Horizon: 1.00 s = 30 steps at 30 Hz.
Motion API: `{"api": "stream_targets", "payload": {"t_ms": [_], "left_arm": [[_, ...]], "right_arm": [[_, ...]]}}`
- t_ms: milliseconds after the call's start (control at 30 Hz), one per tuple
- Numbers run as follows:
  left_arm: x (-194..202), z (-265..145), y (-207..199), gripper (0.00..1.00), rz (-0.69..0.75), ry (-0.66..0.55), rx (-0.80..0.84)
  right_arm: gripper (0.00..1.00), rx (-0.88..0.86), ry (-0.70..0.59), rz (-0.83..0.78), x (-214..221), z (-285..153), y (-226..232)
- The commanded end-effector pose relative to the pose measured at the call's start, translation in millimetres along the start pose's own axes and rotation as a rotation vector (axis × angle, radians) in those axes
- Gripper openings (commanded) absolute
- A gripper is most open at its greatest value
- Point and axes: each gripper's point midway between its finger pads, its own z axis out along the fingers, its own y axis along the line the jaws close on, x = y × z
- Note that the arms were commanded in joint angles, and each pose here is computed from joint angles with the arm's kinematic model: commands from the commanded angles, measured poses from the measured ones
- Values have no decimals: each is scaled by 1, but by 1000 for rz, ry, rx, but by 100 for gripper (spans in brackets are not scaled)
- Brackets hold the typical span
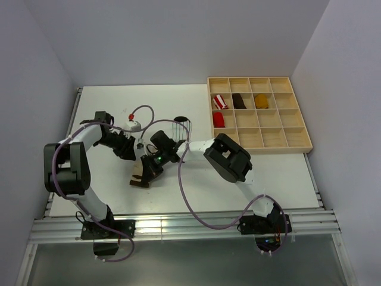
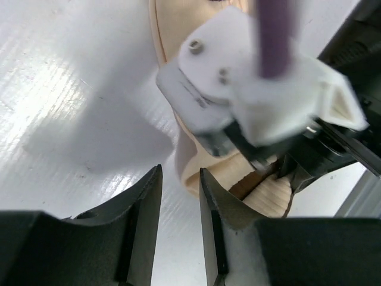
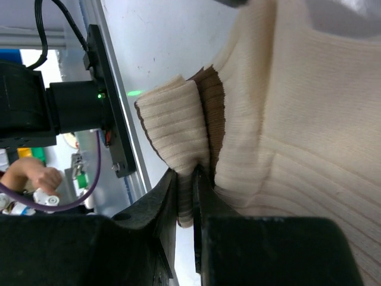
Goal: Roll the socks
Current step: Roll the sock at the center of the board.
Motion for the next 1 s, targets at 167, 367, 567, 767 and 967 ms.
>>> {"api": "stream_targets", "payload": {"t_ms": [167, 367, 567, 767, 967], "left_arm": [[-14, -24, -22, 41, 153, -123, 4], [25, -23, -53, 46, 225, 11, 171], [48, -12, -57, 49, 290, 77, 159], [54, 0, -73, 48, 344, 103, 158], [45, 0, -78, 48, 360, 80, 170]], "right_arm": [[3, 147, 157, 225, 51, 2, -53], [3, 138, 152, 255, 46, 0, -58], [3, 117, 150, 281, 39, 5, -57], [3, 121, 156, 292, 37, 8, -61], [2, 126, 156, 295, 39, 8, -65]]}}
